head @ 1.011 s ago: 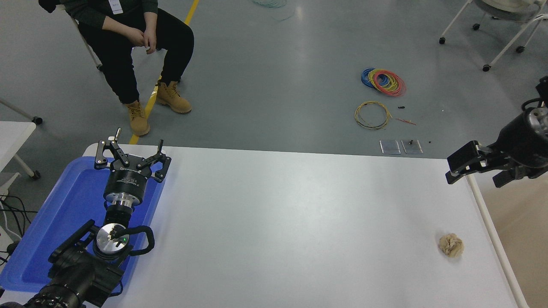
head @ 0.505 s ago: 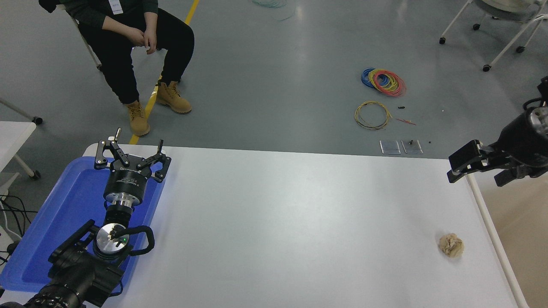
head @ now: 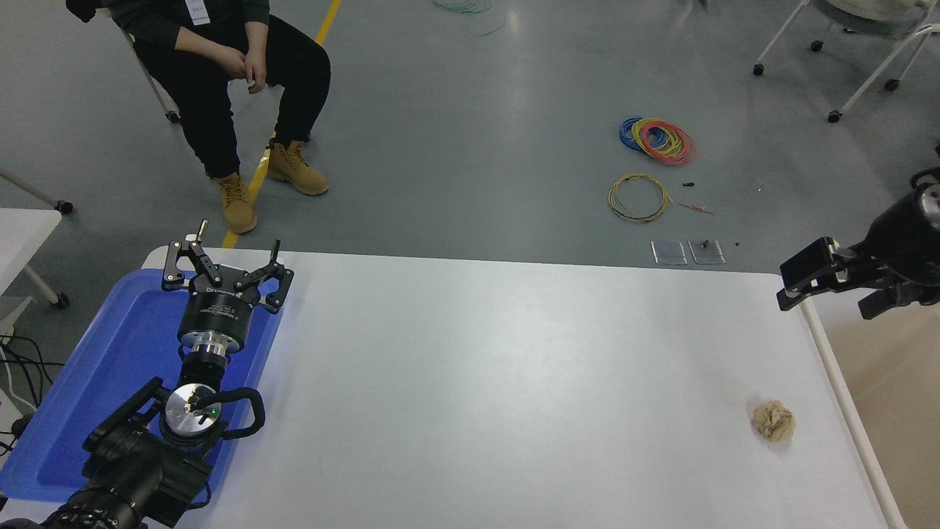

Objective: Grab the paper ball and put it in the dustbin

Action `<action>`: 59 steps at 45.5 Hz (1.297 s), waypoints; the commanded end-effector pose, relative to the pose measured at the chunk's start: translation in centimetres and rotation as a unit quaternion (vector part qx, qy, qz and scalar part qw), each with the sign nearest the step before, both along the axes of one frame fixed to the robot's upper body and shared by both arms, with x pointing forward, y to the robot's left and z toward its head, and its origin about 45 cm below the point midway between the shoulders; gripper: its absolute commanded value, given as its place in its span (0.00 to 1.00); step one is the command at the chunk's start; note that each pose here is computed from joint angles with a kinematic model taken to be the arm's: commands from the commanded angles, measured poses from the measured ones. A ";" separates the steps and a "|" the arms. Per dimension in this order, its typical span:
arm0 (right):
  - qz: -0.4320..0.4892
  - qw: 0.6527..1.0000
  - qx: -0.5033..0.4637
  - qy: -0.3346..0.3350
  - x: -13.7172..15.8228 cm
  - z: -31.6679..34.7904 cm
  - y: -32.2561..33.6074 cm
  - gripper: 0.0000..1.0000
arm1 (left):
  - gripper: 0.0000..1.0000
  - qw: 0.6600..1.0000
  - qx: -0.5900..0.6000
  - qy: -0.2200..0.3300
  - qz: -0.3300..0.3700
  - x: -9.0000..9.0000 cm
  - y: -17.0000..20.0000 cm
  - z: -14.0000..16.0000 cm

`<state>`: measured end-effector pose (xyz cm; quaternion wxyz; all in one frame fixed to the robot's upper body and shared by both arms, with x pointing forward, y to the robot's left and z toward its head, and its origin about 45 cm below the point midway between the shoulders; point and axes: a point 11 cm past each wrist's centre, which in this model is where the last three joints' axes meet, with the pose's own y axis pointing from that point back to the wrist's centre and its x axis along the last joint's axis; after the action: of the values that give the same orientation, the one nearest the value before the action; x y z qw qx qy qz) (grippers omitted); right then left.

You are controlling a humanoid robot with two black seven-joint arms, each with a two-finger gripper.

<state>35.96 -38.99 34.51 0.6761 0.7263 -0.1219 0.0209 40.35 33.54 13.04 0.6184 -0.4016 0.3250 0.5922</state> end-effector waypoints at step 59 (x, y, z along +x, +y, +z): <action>-0.097 0.994 -0.003 -0.048 -4.2 -19.0 -5.1 1.00 | 1.00 1.000 0.000 0.000 0.000 0.0 0.0 0.0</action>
<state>33.80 -45.20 20.57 0.6884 0.6935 -0.2125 0.0023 40.36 33.53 13.04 0.6184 -0.4016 0.3250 0.5922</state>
